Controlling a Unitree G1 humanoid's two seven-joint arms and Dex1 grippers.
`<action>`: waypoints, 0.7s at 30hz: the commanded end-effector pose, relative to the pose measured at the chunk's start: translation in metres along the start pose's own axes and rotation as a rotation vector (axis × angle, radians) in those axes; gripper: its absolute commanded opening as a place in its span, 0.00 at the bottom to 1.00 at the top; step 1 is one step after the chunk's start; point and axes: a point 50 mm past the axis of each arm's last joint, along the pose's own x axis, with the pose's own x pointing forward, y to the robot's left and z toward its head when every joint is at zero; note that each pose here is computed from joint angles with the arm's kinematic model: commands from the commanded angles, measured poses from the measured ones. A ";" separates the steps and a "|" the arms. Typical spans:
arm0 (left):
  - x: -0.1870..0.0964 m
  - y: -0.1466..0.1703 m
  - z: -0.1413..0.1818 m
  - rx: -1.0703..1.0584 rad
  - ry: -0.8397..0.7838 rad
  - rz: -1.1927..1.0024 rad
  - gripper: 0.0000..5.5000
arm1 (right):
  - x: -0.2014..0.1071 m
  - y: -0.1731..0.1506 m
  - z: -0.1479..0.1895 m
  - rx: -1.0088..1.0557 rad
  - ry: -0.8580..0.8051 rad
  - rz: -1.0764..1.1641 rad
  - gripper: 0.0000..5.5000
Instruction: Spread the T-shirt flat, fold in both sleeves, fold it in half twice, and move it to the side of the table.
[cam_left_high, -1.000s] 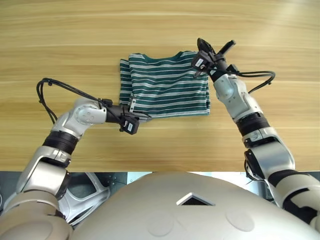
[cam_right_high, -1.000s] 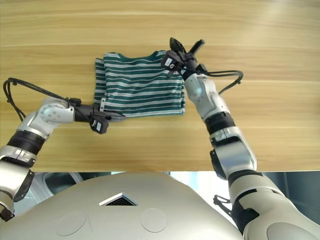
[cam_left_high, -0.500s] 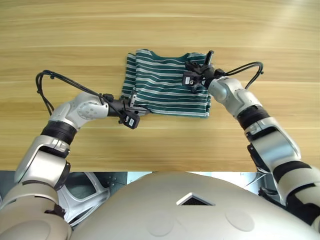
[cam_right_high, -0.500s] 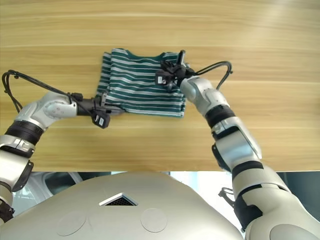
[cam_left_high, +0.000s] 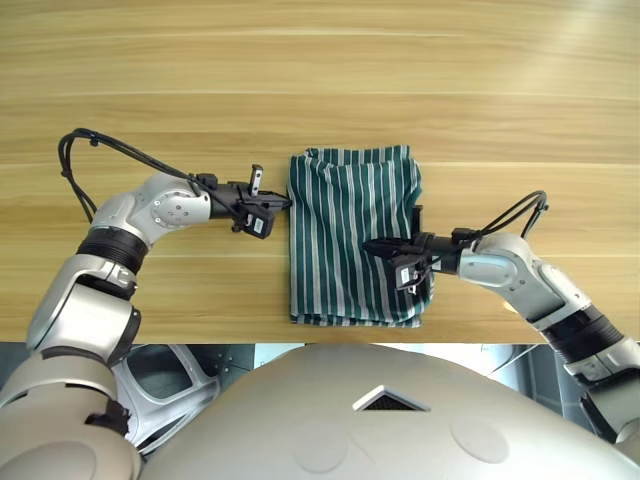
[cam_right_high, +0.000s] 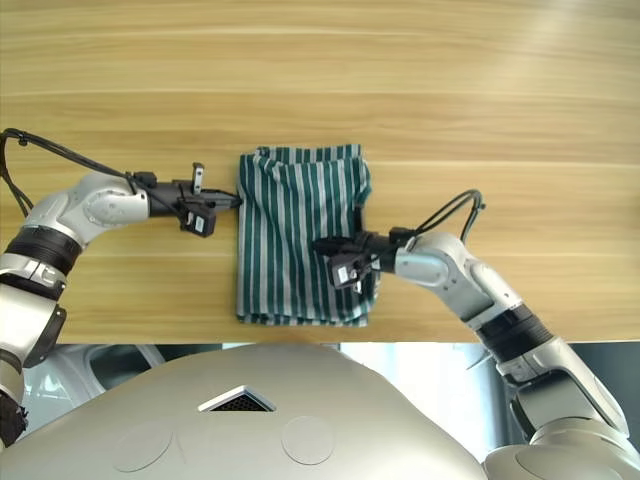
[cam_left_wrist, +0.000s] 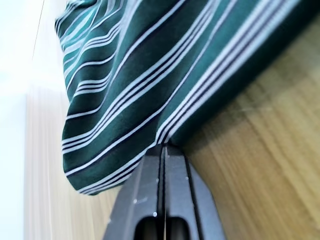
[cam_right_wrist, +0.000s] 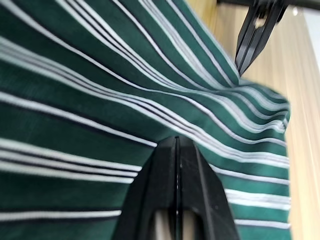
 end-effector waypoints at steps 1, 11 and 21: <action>0.006 -0.018 -0.004 -0.049 0.031 -0.056 0.00 | -0.002 -0.001 0.022 0.014 -0.112 0.014 0.00; 0.002 -0.011 -0.009 -0.054 0.054 0.028 0.00 | -0.004 -0.027 -0.008 -0.005 0.054 -0.097 0.00; -0.021 -0.007 -0.011 -0.120 0.038 0.143 0.00 | -0.029 -0.053 -0.037 0.059 0.145 -0.302 0.00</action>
